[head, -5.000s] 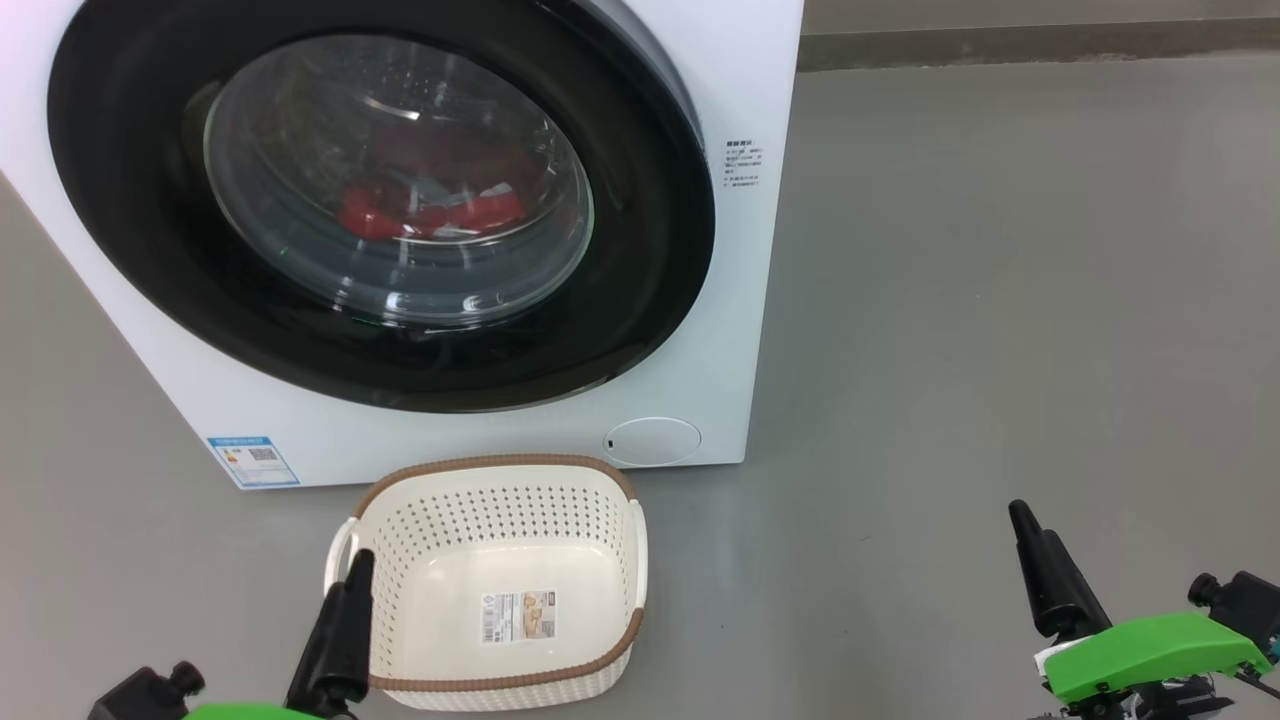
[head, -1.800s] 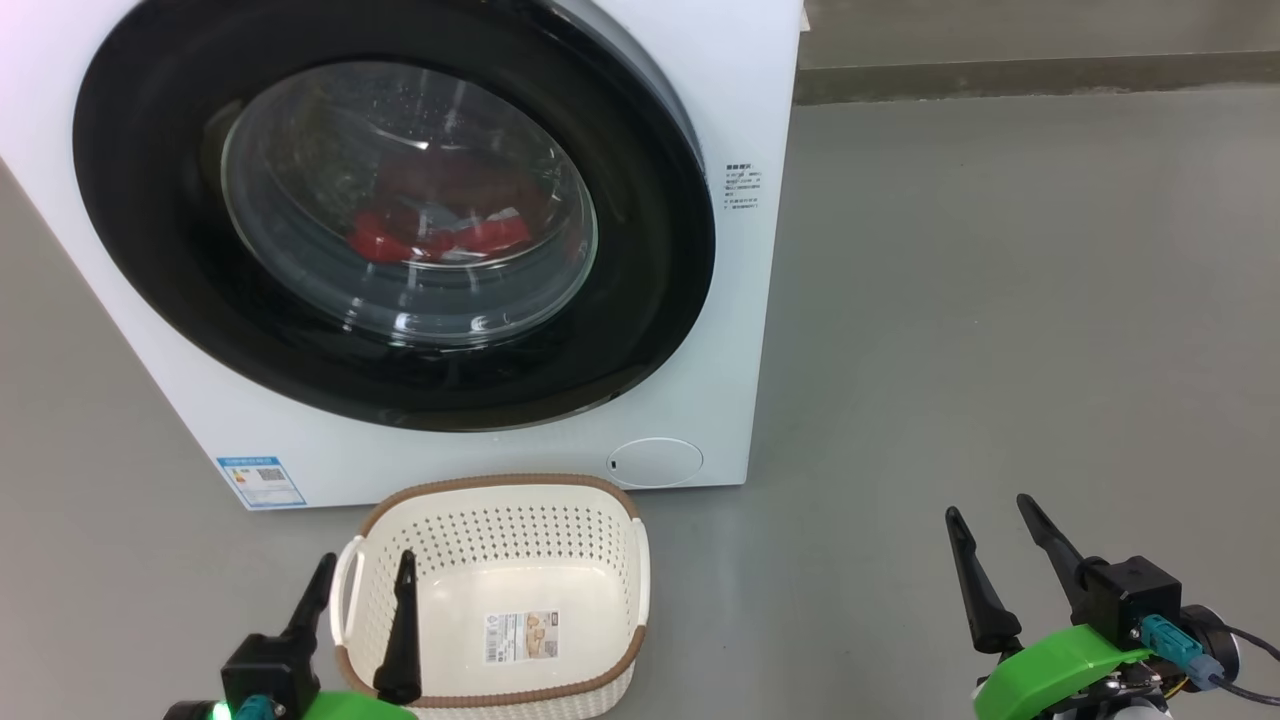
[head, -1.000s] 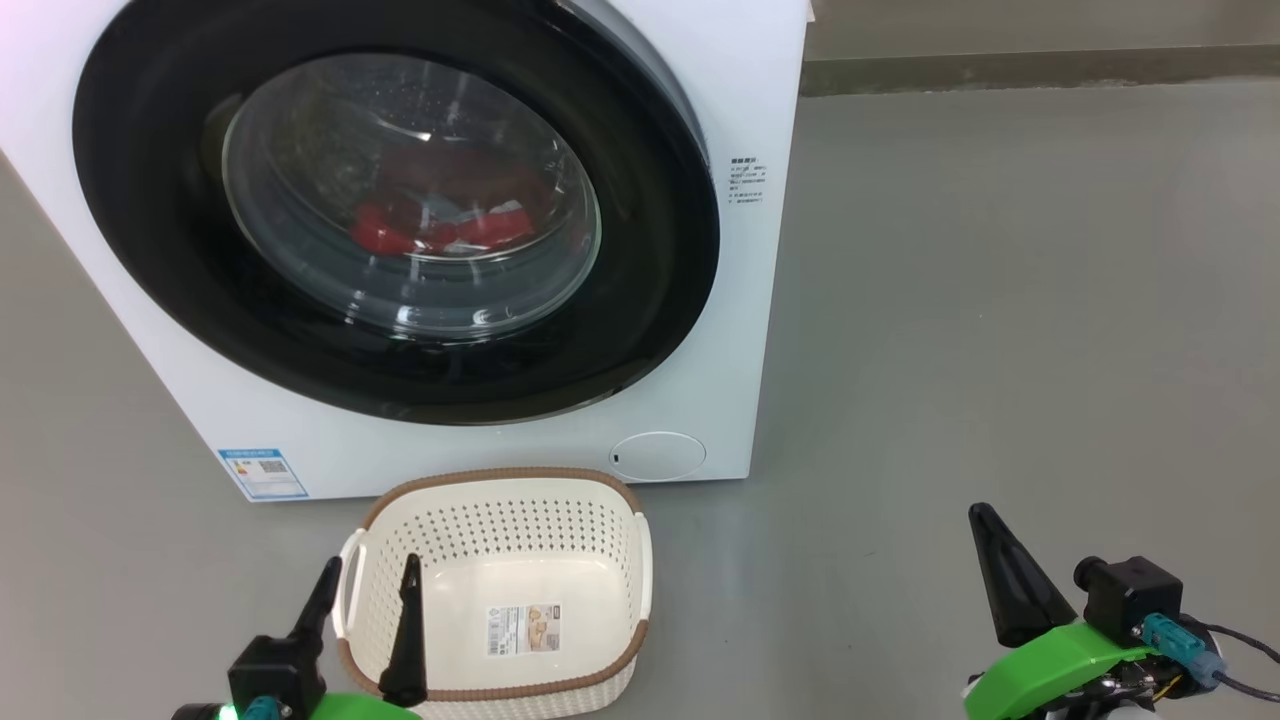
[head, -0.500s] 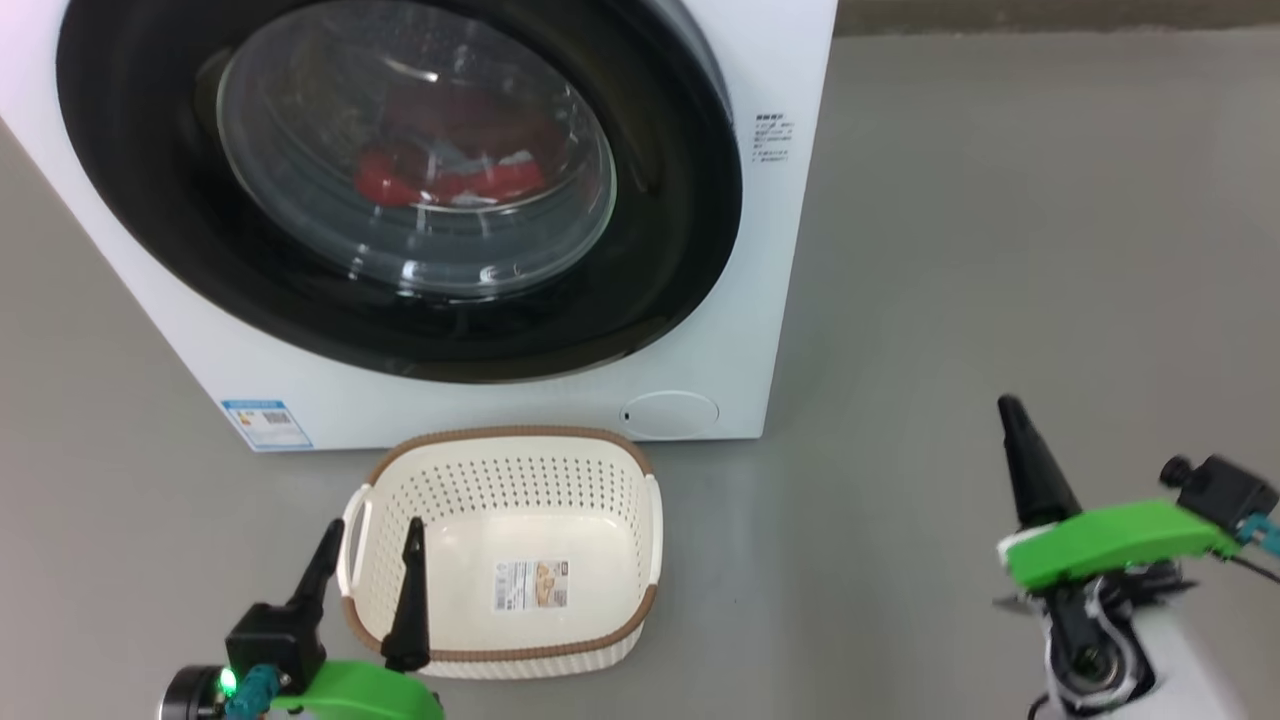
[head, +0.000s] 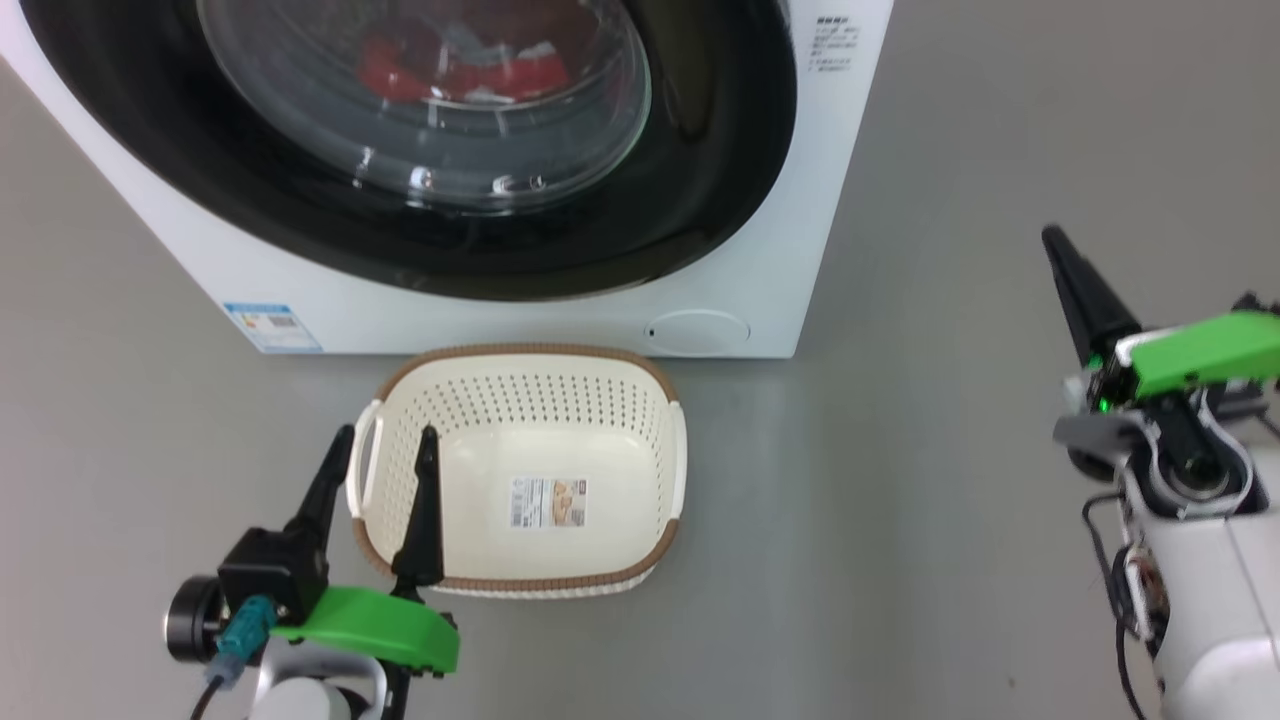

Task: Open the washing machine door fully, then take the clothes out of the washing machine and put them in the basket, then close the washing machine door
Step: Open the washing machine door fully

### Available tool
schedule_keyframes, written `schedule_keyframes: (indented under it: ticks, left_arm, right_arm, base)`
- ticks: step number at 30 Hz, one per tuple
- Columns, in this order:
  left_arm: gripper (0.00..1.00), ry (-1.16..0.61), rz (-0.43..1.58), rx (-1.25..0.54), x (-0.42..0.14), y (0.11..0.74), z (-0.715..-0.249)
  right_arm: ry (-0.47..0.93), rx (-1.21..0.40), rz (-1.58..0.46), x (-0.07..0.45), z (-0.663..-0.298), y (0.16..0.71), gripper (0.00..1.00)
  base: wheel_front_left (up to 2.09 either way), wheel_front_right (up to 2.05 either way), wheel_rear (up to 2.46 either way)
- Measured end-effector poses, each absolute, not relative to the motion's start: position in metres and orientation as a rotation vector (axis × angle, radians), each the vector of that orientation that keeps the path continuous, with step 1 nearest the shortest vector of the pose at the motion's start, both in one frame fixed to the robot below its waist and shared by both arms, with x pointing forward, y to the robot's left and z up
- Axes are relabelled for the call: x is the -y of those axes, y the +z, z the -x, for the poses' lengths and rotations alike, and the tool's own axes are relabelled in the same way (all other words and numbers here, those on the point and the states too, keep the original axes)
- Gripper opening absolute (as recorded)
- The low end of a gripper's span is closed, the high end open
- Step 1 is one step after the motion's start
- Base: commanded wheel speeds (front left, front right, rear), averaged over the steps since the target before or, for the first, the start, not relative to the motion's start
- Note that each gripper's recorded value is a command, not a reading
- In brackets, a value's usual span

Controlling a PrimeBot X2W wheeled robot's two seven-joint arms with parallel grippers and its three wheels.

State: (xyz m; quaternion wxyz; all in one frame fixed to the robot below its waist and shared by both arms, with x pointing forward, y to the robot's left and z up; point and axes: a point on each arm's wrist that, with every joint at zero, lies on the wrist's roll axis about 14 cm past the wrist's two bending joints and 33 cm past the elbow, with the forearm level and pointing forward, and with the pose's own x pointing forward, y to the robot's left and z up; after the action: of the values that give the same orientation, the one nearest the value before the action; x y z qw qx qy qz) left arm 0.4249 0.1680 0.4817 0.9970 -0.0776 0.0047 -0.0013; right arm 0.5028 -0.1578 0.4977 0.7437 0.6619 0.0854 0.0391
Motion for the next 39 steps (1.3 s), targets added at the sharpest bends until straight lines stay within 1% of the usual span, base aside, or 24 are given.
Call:
schedule_keyframes:
  ticks: [10,11,13,23,32,39]
  left_arm:
    - [1.0,0.0,0.15,-0.015,-0.17,0.473,-0.451]
    - [1.0,0.0,0.15,-0.015,-0.17,0.473,-0.451]
    - [1.0,-0.002,0.148,-0.016,-0.17,0.47,-0.457]
    - [1.0,0.007,0.143,-0.031,-0.174,0.459,-0.467]
    - [1.0,0.019,0.14,-0.051,-0.179,0.453,-0.464]
    - [1.0,0.024,0.136,-0.06,-0.182,0.45,-0.462]
  right_arm:
    - [0.244,-0.312,-1.488,0.12,-0.565,0.506,0.0]
    - [0.244,-0.312,-1.488,0.12,-0.565,0.506,0.0]
    - [0.28,-0.348,-1.48,0.107,-0.582,0.506,0.0]
    - [0.407,-0.453,-1.47,0.055,-0.628,0.511,0.0]
    - [0.459,-0.502,-1.465,0.026,-0.643,0.513,0.0]
    - [0.465,-0.526,-1.47,0.015,-0.65,0.511,0.0]
  base:
    - [0.0,0.0,0.0]
    - [0.0,0.0,0.0]
    - [0.0,0.0,0.0]
    - [0.0,0.0,0.0]
    - [0.0,0.0,0.0]
    - [0.0,0.0,0.0]
